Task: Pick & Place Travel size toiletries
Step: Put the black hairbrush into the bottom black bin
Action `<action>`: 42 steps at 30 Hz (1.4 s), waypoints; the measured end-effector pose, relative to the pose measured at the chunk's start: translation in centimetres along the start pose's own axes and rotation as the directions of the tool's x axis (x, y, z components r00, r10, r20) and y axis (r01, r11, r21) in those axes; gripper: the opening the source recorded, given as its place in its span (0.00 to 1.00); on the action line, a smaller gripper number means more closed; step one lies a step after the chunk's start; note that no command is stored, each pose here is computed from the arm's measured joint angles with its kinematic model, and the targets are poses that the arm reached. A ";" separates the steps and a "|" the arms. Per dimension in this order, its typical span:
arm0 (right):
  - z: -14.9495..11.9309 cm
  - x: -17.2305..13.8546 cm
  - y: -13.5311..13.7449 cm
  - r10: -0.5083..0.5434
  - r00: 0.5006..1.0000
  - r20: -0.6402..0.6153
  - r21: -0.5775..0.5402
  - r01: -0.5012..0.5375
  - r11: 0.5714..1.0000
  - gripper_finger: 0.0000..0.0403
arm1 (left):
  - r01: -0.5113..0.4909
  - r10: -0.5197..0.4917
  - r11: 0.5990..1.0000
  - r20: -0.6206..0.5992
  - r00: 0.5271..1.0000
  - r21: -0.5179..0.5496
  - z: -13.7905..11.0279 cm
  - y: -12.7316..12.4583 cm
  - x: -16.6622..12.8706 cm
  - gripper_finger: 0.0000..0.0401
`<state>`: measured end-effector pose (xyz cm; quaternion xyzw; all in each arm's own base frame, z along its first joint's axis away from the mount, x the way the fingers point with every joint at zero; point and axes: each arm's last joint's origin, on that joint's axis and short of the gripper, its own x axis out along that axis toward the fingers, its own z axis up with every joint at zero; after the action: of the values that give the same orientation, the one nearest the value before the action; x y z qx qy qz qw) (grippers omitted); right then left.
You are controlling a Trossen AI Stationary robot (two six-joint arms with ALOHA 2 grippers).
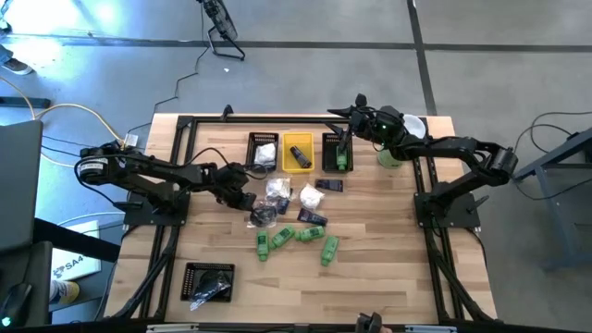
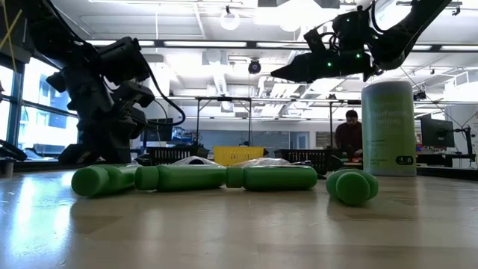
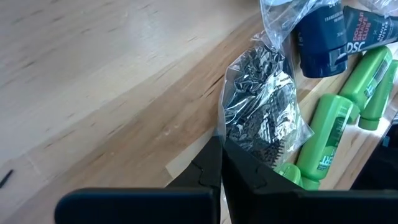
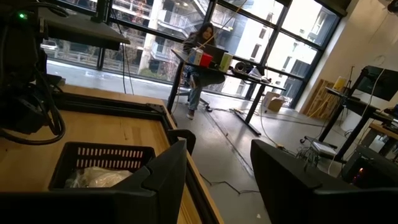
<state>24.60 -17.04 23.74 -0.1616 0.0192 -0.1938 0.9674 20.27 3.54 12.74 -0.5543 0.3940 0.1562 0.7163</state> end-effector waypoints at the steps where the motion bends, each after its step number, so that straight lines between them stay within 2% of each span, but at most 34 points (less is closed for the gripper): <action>1: 0.0 0.0 0.0 -0.001 1.000 -0.001 0.000 0.001 1.000 0.43 | 0.000 0.000 1.000 0.000 1.000 0.001 0.0 0.0 0.0 0.00; 13: -0.4 0.0 0.1 0.008 0.999 -0.047 -0.016 -0.009 1.000 0.43 | -0.003 0.002 0.998 0.005 1.000 0.057 0.0 0.0 0.0 0.00; 19: -0.5 0.0 -0.1 -0.067 0.995 -0.071 -0.021 0.066 0.998 0.43 | 0.003 -0.003 0.998 0.003 1.000 0.070 0.0 0.0 0.0 0.00; 27: -0.5 -0.1 -0.6 -0.222 0.970 -0.103 -0.035 0.219 0.975 0.43 | 0.005 -0.005 0.994 -0.003 1.000 0.110 0.0 0.0 0.0 0.00; 38: -1.2 -0.4 -1.4 -0.261 0.952 -0.160 -0.039 0.258 0.965 0.43 | -0.002 0.001 0.993 0.007 1.000 0.118 0.0 0.0 0.0 0.00; 42: -1.2 -0.4 -1.6 -0.271 0.949 -0.162 0.001 0.275 0.961 0.43 | 0.000 -0.001 0.993 0.004 1.000 0.119 0.0 0.0 0.0 0.00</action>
<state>23.52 -18.61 23.08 -0.1352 0.0719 -0.3384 0.9285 20.28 3.55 12.75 -0.5103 0.4011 0.1334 0.7489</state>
